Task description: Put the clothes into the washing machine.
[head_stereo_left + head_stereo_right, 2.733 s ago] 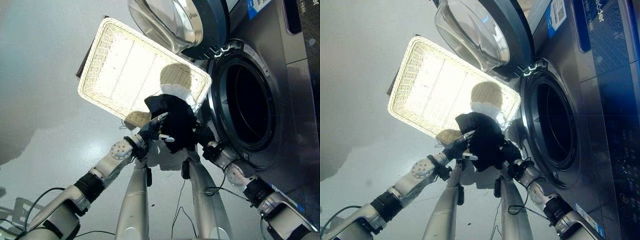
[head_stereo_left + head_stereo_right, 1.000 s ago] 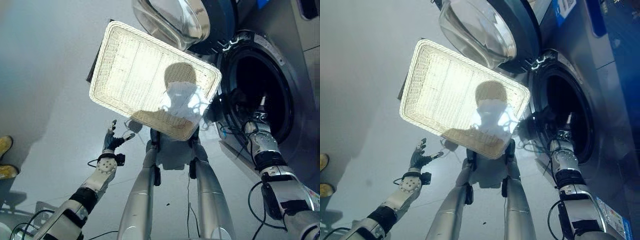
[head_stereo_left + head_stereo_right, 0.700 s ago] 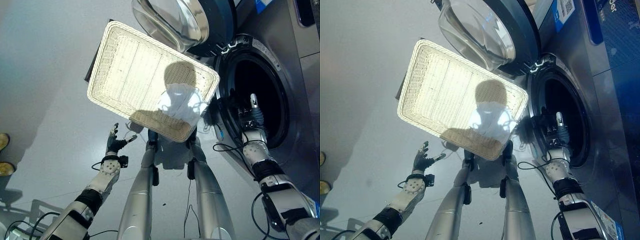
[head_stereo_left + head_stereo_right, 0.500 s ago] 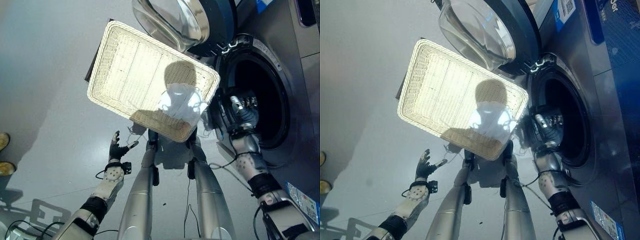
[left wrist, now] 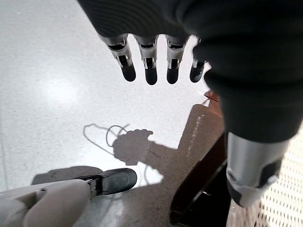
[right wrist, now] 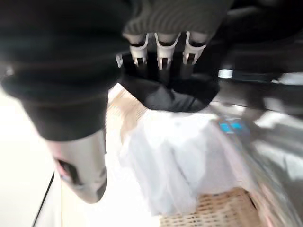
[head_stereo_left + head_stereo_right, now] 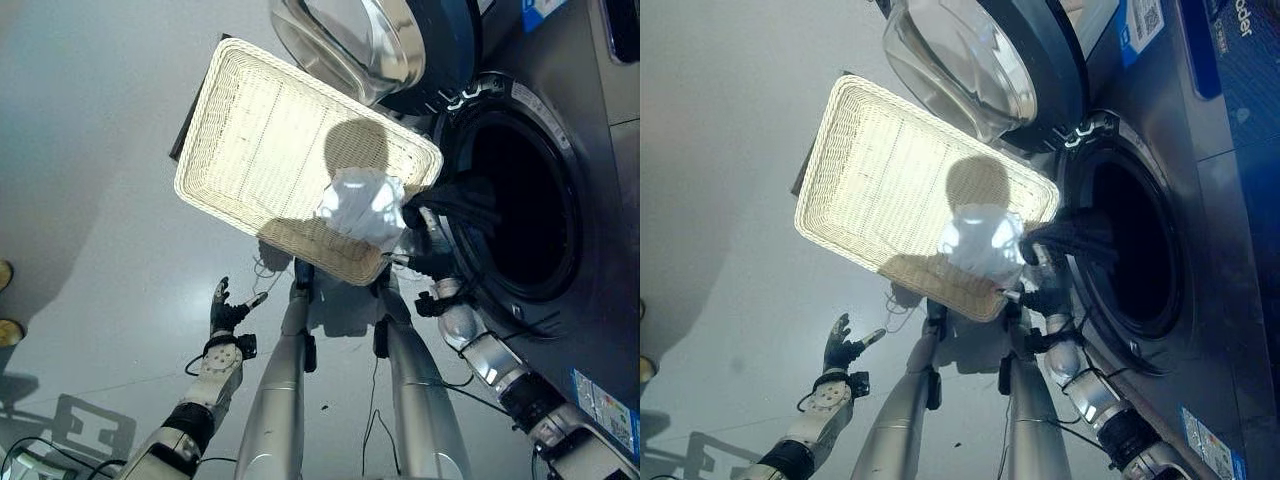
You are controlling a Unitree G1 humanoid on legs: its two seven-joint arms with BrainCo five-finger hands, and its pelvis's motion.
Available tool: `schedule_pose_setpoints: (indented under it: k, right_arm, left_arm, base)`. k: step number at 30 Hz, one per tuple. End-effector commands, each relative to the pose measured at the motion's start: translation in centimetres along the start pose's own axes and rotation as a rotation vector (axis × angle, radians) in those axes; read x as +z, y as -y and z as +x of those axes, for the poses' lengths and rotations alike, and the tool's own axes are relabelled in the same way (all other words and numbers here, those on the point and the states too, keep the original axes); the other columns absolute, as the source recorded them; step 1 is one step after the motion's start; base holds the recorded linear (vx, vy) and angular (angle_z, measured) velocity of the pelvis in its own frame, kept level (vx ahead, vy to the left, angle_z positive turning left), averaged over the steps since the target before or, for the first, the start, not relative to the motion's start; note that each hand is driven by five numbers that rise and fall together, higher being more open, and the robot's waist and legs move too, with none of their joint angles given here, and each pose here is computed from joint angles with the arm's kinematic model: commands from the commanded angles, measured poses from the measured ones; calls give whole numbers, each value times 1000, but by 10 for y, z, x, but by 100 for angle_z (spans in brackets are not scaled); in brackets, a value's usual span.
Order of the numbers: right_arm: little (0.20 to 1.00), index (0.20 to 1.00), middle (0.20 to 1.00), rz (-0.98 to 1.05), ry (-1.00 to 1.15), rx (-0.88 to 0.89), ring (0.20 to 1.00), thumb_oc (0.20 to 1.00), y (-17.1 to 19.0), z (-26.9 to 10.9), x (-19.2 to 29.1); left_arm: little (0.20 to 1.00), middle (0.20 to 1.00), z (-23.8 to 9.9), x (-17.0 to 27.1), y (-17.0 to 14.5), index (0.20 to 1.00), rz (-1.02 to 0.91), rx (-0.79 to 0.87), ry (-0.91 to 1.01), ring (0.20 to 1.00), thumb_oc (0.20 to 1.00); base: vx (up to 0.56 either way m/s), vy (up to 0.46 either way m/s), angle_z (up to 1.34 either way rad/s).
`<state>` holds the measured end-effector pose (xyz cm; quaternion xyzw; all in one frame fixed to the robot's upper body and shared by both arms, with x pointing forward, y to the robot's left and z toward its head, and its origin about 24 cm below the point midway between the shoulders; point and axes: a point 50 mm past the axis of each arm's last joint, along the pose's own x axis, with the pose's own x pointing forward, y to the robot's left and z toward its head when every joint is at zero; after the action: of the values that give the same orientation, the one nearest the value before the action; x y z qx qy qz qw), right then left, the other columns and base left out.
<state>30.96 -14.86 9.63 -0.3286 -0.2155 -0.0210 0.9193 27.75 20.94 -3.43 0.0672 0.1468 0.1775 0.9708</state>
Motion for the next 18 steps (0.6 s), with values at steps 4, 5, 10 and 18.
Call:
schedule_pose_setpoints:
  k: [4, 5, 10, 18]
  right_arm:
    - [1000, 1000, 1000, -321, 206, 16, 1000, 1000, 6, 18, 24]
    - [1000, 1000, 1000, -370, 216, 18, 1000, 1000, 8, 22, 24]
    - [1000, 1000, 1000, -474, 162, 46, 1000, 1000, 17, 49, 23]
    - [1000, 1000, 1000, -70, -34, -126, 1000, 1000, 30, 64, 17]
  left_arm:
    - [1000, 1000, 0, -8, -2, 1000, -5, -9, -37, 1000, 1000]
    - [1000, 1000, 1, -6, -2, 1000, 0, -14, -34, 1000, 1000]
    - [1000, 1000, 8, -1, -2, 1000, 30, -44, -31, 1000, 1000]
    - [1000, 1000, 7, -3, 4, 1000, 54, -58, -39, 1000, 1000]
  base:
    - [7, 11, 11]
    - [14, 0, 25]
    - [19, -8, 24]
    - [17, 3, 22]
